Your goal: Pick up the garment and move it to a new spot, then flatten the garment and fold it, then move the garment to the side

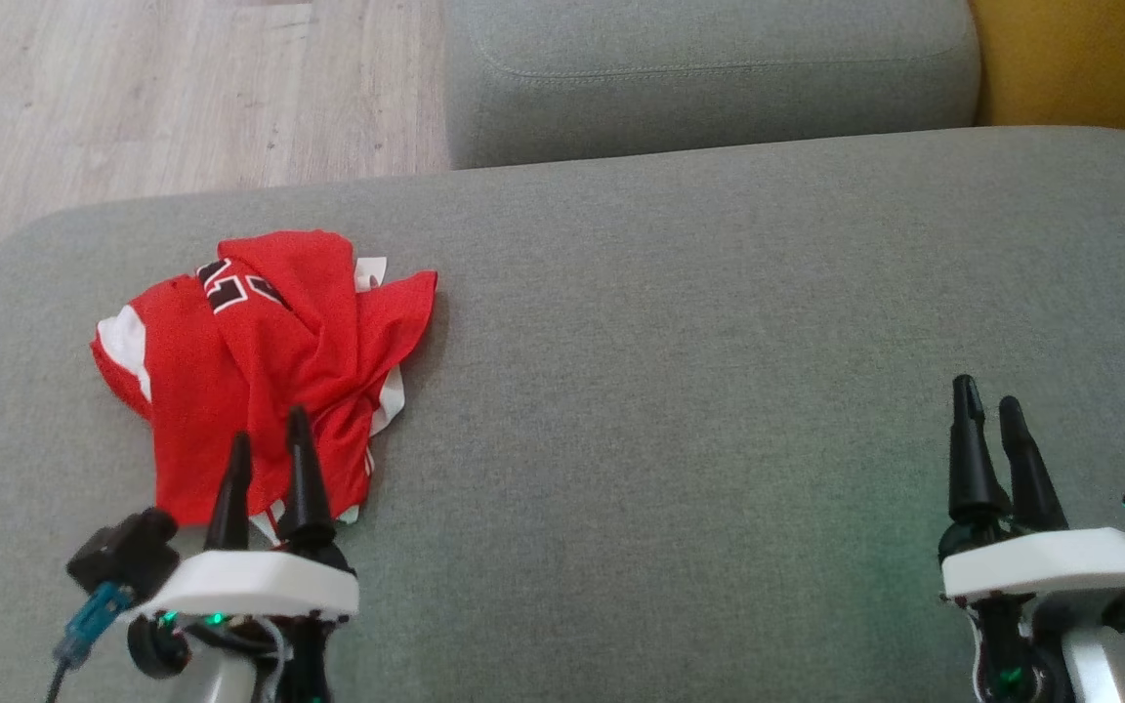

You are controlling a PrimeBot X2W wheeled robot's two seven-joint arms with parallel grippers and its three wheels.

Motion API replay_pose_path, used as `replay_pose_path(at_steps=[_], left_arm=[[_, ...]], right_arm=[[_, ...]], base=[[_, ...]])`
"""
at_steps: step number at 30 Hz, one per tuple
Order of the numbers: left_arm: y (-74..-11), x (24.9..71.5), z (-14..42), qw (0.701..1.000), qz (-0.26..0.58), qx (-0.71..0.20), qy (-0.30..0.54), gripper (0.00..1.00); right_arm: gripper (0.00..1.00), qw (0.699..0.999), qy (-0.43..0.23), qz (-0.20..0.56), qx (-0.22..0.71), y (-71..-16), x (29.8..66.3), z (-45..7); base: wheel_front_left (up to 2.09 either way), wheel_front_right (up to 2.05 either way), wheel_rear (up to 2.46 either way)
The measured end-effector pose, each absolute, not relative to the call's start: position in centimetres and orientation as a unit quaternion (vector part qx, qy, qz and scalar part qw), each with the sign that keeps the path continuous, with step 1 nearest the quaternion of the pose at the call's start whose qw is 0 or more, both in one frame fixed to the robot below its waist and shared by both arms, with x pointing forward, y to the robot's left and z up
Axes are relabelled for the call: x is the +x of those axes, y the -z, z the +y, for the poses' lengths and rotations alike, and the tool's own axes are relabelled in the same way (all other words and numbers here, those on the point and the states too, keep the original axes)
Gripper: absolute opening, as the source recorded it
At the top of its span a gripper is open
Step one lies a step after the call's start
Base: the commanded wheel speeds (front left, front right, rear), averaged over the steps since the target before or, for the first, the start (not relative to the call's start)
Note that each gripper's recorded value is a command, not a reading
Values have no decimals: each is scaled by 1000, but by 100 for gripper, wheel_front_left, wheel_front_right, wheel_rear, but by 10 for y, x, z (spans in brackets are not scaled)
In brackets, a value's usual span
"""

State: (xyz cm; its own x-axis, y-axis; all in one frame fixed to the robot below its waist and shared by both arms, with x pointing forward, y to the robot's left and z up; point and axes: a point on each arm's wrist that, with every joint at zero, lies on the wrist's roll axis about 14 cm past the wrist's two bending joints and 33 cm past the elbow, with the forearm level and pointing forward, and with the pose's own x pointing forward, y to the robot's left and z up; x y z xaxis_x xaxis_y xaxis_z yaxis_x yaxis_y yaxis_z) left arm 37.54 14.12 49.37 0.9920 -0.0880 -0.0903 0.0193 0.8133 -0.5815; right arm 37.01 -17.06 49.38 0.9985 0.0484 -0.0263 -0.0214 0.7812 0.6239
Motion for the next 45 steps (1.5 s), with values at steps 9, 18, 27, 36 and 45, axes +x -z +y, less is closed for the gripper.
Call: replay_pose_path(at_steps=[9, 18, 27, 36, 45], left_arm=[[-493, 376, 129, 972, 59, -223, 47, 100], [-499, 379, 118, 987, 42, -139, 68, 100], [-505, 380, 104, 994, 15, -42, 96, 100], [-504, 376, 97, 994, 2, 3, 105, 100], [-522, 381, 100, 995, -27, -39, 93, 100]], right_arm=[[100, 962, -38, 8, 269, -502, 371, -162], [100, 977, -52, -5, 207, -507, 371, -156], [100, 988, -65, -16, 138, -511, 372, -151], [100, 992, -85, -31, 90, -518, 373, -140], [100, 990, -82, -49, 106, -523, 374, -142]], base=[[0, 0, 0], [0, 0, 0], [0, 0, 0], [0, 0, 0], [0, 0, 0]])
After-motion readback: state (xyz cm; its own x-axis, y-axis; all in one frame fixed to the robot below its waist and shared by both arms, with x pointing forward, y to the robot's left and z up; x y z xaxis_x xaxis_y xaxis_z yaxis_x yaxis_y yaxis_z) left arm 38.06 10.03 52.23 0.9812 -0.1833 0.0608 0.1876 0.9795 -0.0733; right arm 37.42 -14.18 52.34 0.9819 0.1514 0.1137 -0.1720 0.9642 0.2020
